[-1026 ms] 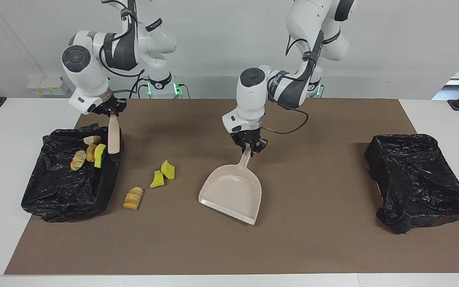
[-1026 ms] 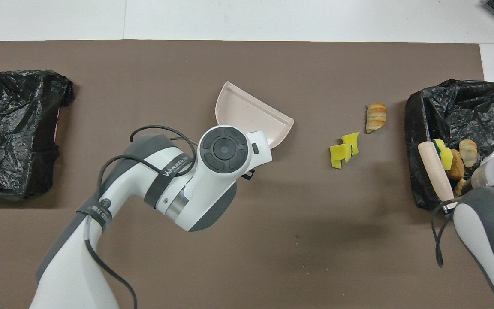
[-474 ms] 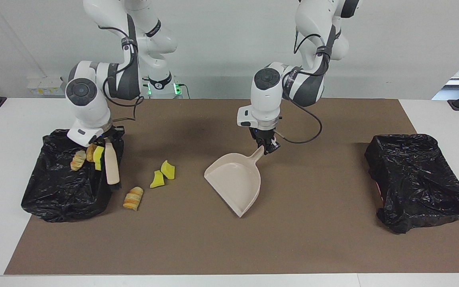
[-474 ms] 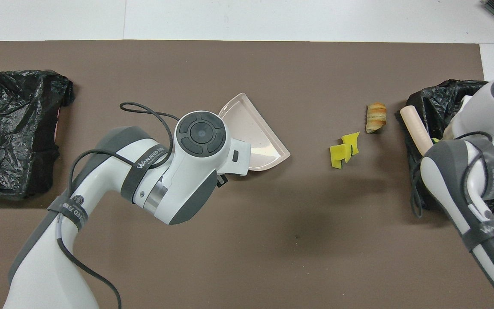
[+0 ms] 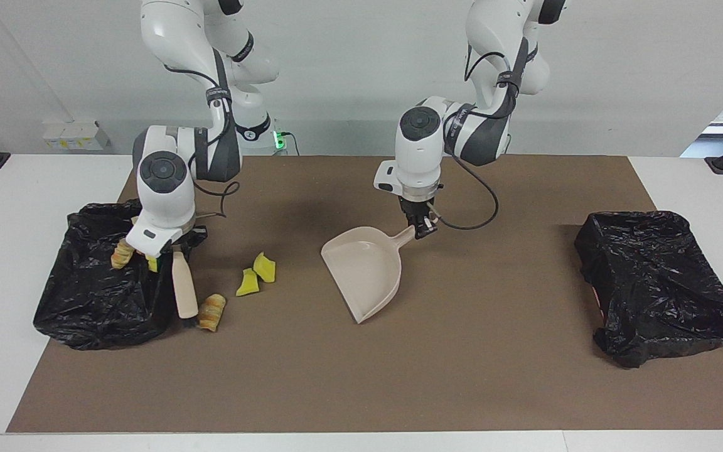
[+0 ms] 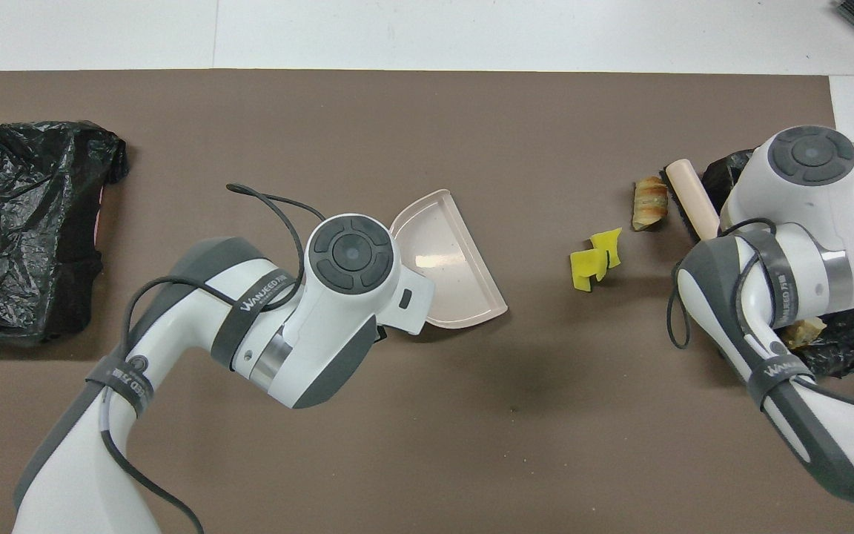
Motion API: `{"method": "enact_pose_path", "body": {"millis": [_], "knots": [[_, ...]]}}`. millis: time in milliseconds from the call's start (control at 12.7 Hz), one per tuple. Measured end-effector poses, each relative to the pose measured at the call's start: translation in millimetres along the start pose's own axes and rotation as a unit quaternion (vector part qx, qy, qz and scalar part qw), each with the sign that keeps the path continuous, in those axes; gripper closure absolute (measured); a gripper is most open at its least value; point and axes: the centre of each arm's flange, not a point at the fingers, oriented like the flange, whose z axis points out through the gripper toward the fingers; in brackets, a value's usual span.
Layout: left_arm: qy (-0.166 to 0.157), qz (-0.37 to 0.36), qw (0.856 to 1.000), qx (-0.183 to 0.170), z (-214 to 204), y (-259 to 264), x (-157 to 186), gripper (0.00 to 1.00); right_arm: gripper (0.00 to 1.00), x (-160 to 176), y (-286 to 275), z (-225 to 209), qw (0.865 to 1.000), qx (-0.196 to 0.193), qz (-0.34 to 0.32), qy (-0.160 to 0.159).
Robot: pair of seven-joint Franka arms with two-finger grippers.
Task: Sweep and dump trash in bin
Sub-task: 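Move the brush with the right gripper toward the bread near the bag, then sweep the bread and sponge pieces into the dustpan with the right gripper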
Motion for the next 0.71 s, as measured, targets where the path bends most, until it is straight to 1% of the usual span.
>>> {"method": "enact_pose_path", "body": {"millis": [158, 395, 474, 711], "knots": [[0.007, 0.022, 1.000, 0.005, 0.0, 26.2, 7.9, 0.67, 0.74, 7.4, -16.8, 2.1, 1.000, -0.001, -0.001, -0.002], [0.008, 0.034, 0.999, 0.006, 1.5, 42.3, 9.4, 0.67, 0.74, 17.5, -45.0, 3.5, 1.000, 0.004, -0.003, -0.005], [0.006, 0.033, 0.999, 0.005, 3.3, 44.9, 7.6, 0.67, 0.74, 18.9, -54.6, 2.2, 1.000, 0.015, -0.004, -0.007], [0.001, 0.015, 1.000, 0.003, 7.8, 52.0, 1.9, 0.67, 0.74, 19.1, -92.0, -5.9, 0.997, 0.070, -0.006, -0.024]]}}
